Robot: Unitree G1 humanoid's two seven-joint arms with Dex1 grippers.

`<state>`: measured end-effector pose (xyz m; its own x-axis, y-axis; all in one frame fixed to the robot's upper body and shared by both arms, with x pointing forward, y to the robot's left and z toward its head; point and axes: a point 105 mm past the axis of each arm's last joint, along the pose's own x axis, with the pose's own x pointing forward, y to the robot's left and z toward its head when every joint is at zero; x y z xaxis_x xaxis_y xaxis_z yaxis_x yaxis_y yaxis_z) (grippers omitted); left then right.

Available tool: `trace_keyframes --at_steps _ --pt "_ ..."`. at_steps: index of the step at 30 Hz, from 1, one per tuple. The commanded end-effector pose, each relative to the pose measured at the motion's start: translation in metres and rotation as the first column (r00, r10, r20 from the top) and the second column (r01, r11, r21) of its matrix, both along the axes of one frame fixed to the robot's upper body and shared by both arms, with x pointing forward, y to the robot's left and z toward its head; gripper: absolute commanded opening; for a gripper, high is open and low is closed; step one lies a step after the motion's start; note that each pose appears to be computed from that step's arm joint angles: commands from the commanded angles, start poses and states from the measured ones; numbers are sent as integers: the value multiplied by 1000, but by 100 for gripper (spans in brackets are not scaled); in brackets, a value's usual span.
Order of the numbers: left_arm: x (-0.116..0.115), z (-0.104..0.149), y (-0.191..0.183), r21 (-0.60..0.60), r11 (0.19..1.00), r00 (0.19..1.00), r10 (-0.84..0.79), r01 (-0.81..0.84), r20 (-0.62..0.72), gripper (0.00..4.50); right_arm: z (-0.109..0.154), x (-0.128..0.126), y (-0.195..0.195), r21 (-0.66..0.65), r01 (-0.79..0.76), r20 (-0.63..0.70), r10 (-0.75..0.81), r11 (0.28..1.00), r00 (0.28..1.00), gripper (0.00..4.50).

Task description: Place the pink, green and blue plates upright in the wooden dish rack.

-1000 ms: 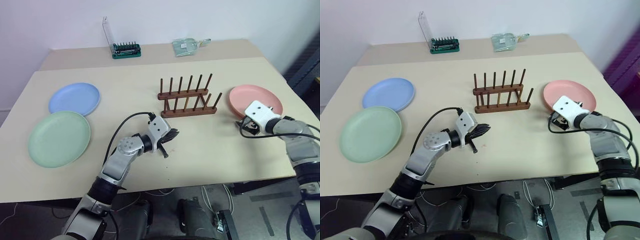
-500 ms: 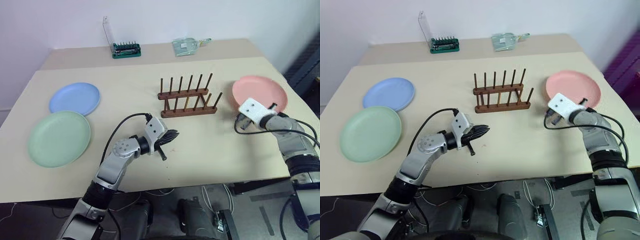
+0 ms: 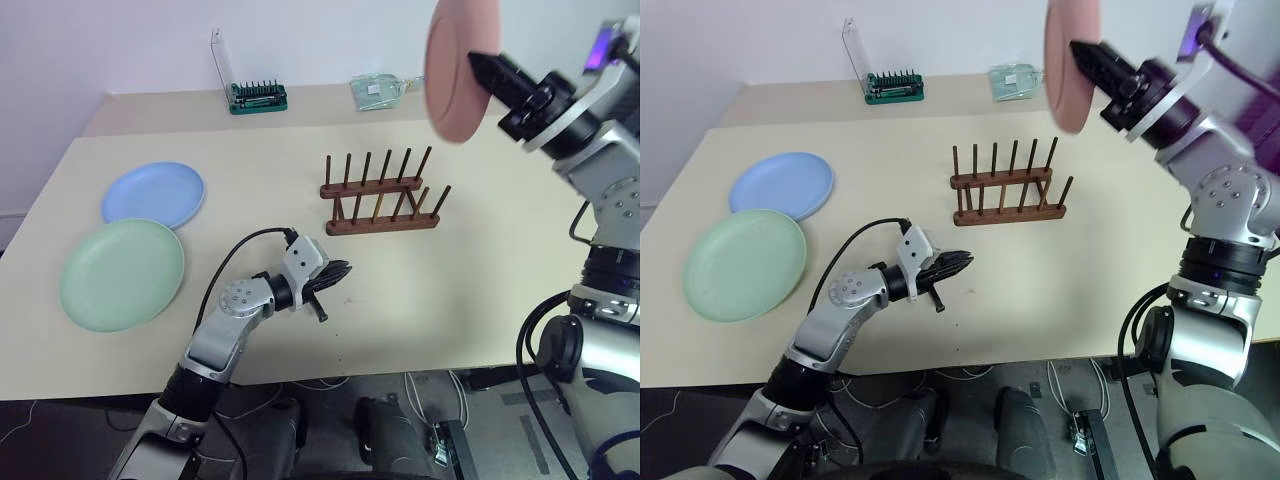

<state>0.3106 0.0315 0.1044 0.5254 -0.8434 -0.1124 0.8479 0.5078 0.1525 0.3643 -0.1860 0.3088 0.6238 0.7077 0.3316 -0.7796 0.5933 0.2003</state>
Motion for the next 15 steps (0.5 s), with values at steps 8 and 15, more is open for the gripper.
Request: trace_keyframes --at_steps 8,15 --pt "-4 14 -1 -25 1000 999 -5 6 41 31 -6 8 -1 4 -10 -46 10 1000 999 4" --pt "-5 14 0 -22 1000 999 -6 7 41 31 -15 26 -11 92 38 -153 -24 995 988 70"
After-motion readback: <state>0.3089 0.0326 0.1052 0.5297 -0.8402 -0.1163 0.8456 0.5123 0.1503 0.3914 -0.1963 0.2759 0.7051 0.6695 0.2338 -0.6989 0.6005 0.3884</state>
